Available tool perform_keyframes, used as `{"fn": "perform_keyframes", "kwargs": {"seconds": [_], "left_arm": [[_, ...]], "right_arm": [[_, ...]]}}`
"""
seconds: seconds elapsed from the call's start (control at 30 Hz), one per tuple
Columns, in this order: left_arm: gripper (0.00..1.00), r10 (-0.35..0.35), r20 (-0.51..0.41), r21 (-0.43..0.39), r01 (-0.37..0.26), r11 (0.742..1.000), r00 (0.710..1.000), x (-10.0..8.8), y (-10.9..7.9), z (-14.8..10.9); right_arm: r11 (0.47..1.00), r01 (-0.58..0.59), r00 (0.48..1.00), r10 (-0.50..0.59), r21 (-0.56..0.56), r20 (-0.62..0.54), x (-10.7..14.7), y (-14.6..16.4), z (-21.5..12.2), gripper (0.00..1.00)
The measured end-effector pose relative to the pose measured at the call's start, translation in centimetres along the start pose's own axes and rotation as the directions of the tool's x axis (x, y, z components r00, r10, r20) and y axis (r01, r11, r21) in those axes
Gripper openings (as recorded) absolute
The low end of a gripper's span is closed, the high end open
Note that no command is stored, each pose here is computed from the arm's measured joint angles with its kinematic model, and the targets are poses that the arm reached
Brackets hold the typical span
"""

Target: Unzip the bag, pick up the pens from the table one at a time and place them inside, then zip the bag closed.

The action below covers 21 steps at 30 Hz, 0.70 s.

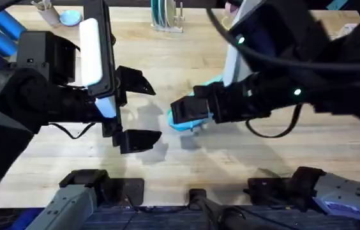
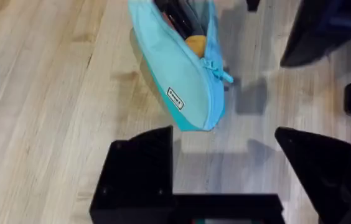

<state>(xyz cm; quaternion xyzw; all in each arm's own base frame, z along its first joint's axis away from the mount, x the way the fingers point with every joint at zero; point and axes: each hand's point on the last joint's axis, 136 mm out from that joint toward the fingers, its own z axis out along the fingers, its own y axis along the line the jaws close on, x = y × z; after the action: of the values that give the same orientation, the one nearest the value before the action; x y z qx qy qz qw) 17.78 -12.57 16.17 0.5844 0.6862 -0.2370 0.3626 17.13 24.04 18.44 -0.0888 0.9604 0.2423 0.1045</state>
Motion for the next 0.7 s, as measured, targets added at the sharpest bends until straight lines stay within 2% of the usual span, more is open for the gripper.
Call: {"fn": "perform_keyframes", "kwargs": {"seconds": [0.2,0.37,0.7], "left_arm": [[0.993,0.0,0.0,0.001,0.0,1.0,1.0,0.0,0.0,0.0],[0.993,0.0,0.0,0.0,0.0,1.0,1.0,0.0,0.0,0.0],[0.993,0.0,0.0,0.0,0.0,1.0,1.0,0.0,0.0,0.0]], "right_arm": [[0.998,-0.036,0.999,0.036,0.043,0.004,1.0,-0.5,1.4,0.997],[0.996,-0.05,0.997,0.046,0.076,0.059,0.5,-0.9,2.0,0.997],[0.99,-0.064,0.996,0.054,0.128,0.074,-0.1,-1.7,4.9,0.995]]}}
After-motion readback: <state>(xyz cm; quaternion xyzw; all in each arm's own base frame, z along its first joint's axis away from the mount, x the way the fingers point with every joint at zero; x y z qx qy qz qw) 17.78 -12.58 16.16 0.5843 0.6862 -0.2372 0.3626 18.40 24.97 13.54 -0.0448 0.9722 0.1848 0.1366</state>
